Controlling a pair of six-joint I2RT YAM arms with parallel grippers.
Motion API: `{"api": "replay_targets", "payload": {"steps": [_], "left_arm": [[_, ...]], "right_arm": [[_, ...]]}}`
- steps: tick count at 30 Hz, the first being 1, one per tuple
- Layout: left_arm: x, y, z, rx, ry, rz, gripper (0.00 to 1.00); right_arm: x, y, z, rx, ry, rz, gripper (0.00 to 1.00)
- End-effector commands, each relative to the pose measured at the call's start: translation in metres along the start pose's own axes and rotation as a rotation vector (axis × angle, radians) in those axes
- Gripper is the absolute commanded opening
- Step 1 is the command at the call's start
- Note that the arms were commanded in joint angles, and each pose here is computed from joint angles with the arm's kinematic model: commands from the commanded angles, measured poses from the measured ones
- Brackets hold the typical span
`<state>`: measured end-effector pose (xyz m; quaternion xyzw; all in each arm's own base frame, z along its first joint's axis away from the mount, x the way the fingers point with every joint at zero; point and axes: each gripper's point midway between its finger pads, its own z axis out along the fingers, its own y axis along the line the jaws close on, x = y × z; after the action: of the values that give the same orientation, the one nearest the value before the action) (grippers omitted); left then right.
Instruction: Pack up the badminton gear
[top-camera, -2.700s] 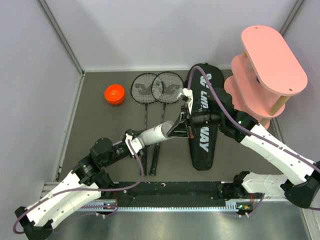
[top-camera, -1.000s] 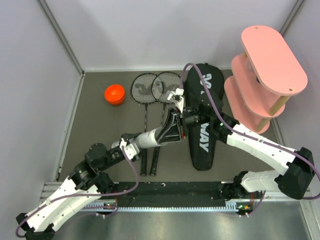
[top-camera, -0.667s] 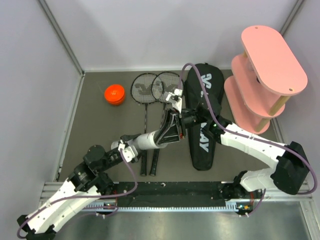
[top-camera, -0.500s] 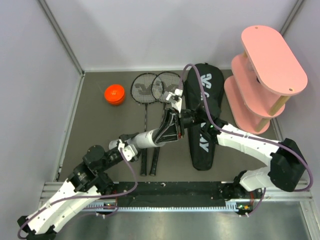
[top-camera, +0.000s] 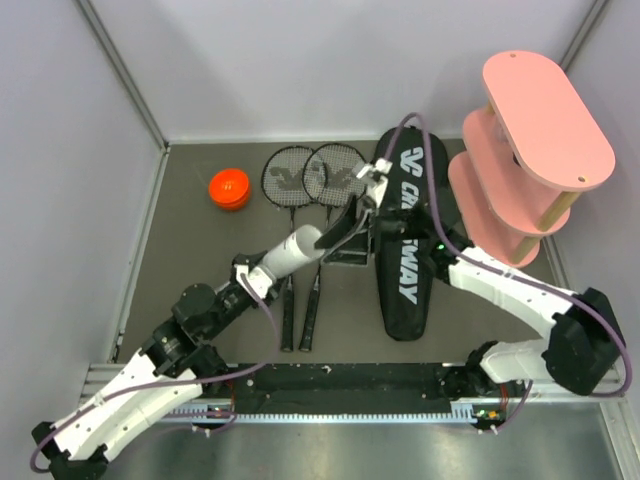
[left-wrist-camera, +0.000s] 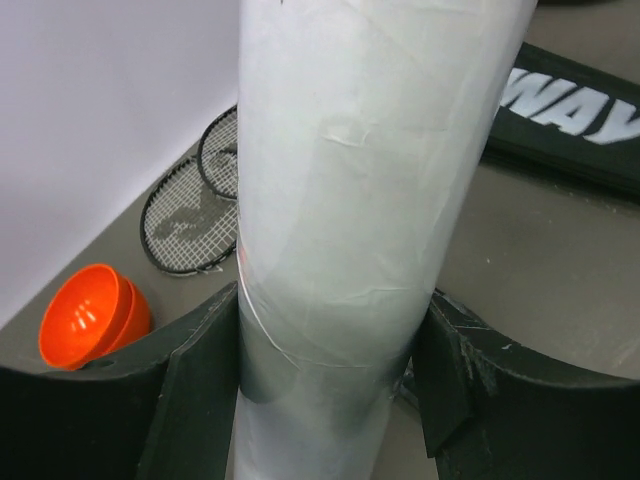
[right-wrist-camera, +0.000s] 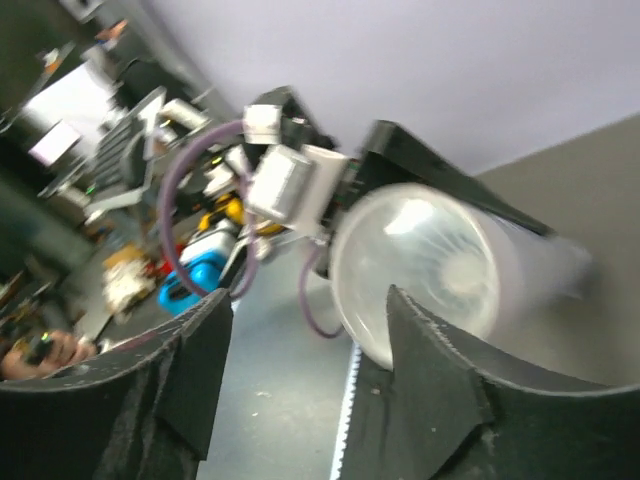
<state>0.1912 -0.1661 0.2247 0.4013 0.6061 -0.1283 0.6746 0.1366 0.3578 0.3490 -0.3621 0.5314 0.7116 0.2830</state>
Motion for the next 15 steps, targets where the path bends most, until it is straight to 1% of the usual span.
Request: {"api": "replay_targets", "payload": {"steps": [1,2,3,4,5,6,7,8,9,11,12,13,14,15], "left_arm": [[-0.046,0.053,0.007,-0.266,-0.076,-0.197,0.0],[-0.039,0.064,0.006,-0.337,-0.04,-0.218,0.0],[-0.026,0.069,0.01,-0.392,0.03,-0.254,0.0],[-0.015,0.087,0.003,-0.518,0.082,-0.27,0.0],[-0.011,0.092,0.003,-0.56,0.111,-0.273,0.0],[-0.007,0.098,0.007,-0.593,0.149,-0.263,0.0],[-0.002,0.109,0.003,-0.665,0.183,-0.251,0.0],[-0.001,0.115,0.004,-0.698,0.203,-0.245,0.0],[0.004,0.128,0.007,-0.745,0.249,-0.232,0.0],[0.004,0.145,0.01,-0.784,0.292,-0.255,0.0],[0.025,0.165,0.009,-0.851,0.358,-0.284,0.0],[0.034,0.176,0.008,-0.877,0.392,-0.288,0.0],[0.043,0.187,0.005,-0.911,0.426,-0.289,0.0],[0.061,0.208,0.0,-0.975,0.494,-0.271,0.0]], "right_arm": [[-0.03,-0.025,-0.038,0.217,-0.076,-0.012,0.68],[-0.039,-0.028,-0.046,0.272,-0.099,-0.084,0.72],[-0.03,-0.043,-0.056,0.36,-0.074,-0.038,0.74],[-0.032,-0.05,-0.06,0.412,-0.069,-0.066,0.75],[-0.031,-0.068,-0.07,0.514,-0.061,-0.122,0.75],[-0.021,-0.08,-0.076,0.569,-0.042,-0.093,0.75],[-0.018,-0.088,-0.08,0.598,-0.039,-0.094,0.76],[-0.016,-0.095,-0.084,0.628,-0.037,-0.109,0.76],[-0.01,-0.101,-0.085,0.638,-0.033,-0.102,0.76],[-0.005,-0.104,-0.086,0.633,-0.035,-0.091,0.76],[-0.002,-0.103,-0.086,0.627,-0.033,-0.091,0.76],[-0.002,-0.102,-0.087,0.628,-0.033,-0.095,0.76],[-0.001,-0.101,-0.087,0.63,-0.029,-0.106,0.76],[-0.002,-0.101,-0.089,0.635,-0.028,-0.114,0.77]]}}
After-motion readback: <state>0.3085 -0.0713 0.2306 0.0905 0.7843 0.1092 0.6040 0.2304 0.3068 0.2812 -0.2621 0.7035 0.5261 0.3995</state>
